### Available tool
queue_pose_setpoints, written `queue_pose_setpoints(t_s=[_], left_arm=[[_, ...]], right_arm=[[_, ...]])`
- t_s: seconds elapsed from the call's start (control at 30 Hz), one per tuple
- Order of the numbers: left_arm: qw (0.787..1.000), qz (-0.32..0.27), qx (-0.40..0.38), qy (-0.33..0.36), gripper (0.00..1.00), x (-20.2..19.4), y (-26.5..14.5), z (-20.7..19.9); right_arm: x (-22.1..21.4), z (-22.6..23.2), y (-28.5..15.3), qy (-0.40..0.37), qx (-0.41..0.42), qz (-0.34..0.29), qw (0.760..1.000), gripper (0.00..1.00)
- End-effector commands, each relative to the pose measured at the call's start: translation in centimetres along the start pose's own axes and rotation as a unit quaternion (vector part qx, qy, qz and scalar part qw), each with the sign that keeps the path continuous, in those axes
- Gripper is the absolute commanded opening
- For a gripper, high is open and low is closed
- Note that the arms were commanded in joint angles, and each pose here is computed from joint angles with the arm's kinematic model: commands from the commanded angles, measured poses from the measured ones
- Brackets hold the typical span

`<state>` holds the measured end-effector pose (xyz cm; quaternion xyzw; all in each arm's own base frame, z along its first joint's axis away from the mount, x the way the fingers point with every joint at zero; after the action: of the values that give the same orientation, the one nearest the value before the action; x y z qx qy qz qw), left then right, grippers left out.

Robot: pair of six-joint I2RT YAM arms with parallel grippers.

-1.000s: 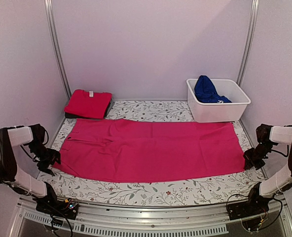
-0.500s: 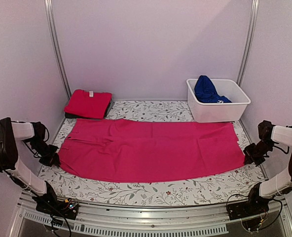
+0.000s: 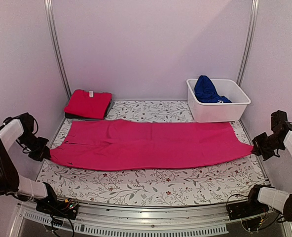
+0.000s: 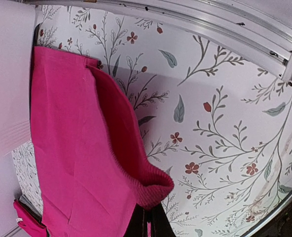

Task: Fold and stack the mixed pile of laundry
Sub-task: Fold the flattened trousers at the center of the board.

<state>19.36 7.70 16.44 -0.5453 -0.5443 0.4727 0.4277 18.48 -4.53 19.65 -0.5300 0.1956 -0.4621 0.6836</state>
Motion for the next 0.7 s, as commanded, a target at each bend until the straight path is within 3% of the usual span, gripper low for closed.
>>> queue_pose_setpoints(t_s=[0.0, 0.07, 0.23, 0.53, 0.67], left_arm=[[0.999, -0.032, 0.028, -0.029, 0.0, 0.0, -3.1, 2.5], [0.998, -0.054, 0.004, -0.045, 0.0, 0.0, -5.4, 3.0], [0.995, -0.084, -0.039, -0.046, 0.0, 0.0, -9.9, 3.0], [0.991, -0.031, -0.121, -0.039, 0.0, 1.6, -7.3, -3.1], [0.989, -0.013, -0.143, -0.033, 0.0, 2.4, -5.2, -5.8]], right_arm=[[-1.4, -1.6, -3.2, 0.043, -0.03, -0.019, 0.998, 0.0], [-0.8, -1.1, -5.7, 0.038, -0.021, -0.055, 0.998, 0.0], [-0.1, 0.0, -7.8, 0.026, -0.005, -0.068, 0.997, 0.0], [6.1, 5.8, -3.0, -0.008, 0.098, -0.105, 0.99, 0.0], [8.9, 9.0, 0.2, -0.041, 0.147, -0.086, 0.985, 0.0]])
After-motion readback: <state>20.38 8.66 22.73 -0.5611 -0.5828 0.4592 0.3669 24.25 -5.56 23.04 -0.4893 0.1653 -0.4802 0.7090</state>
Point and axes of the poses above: each gripper's point midway between its finger pads, its own y axis out along the fingers, its own z axis along the line the jaws close on, x = y × z, the point moved 8 cm from there along -y, back along the fingers, and after that the axes turned 14 degrees about -y, right-handed, at the moved point
